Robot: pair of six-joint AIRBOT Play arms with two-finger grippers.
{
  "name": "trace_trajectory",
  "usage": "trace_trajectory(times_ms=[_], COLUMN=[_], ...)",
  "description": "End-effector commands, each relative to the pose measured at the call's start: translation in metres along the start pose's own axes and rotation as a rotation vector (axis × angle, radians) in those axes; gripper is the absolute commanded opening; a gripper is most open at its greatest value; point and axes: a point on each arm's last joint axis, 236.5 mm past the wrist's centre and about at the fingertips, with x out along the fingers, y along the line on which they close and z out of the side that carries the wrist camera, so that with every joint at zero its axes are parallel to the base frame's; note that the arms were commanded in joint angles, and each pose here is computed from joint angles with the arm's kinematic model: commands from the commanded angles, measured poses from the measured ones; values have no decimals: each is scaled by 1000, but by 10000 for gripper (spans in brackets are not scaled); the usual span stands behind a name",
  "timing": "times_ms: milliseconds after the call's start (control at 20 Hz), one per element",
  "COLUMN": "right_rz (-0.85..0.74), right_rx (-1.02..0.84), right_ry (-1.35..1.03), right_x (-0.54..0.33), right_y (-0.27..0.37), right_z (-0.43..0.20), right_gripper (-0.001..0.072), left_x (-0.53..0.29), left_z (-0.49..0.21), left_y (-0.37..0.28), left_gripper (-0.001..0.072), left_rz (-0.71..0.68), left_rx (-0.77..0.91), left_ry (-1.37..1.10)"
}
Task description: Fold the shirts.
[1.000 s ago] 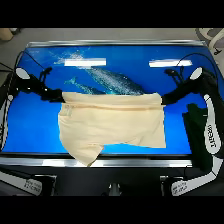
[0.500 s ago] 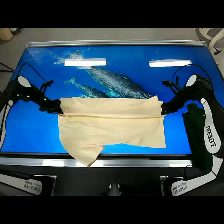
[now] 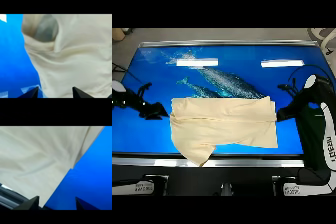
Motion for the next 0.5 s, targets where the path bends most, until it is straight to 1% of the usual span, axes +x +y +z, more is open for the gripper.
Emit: trace_trajectory(times_ms=[0,150,300,450], right_rz=[15,17,-4,-8], right_rx=[-2,6,5,4], right_ry=[90,94,66,61], right_x=[26,39,34,32], right_y=[15,24,24,24], right_z=[-47,-65,-65,-65], right_gripper=[488,486,486,486], left_x=[36,83,103,111], left_z=[-74,-136,-147,-141], left_y=[4,-13,-17,-11], left_gripper=[490,489,489,489], left_rz=[-59,-169,-206,-192], left_rx=[-74,-117,-169,-195], left_ry=[41,82,43,9])
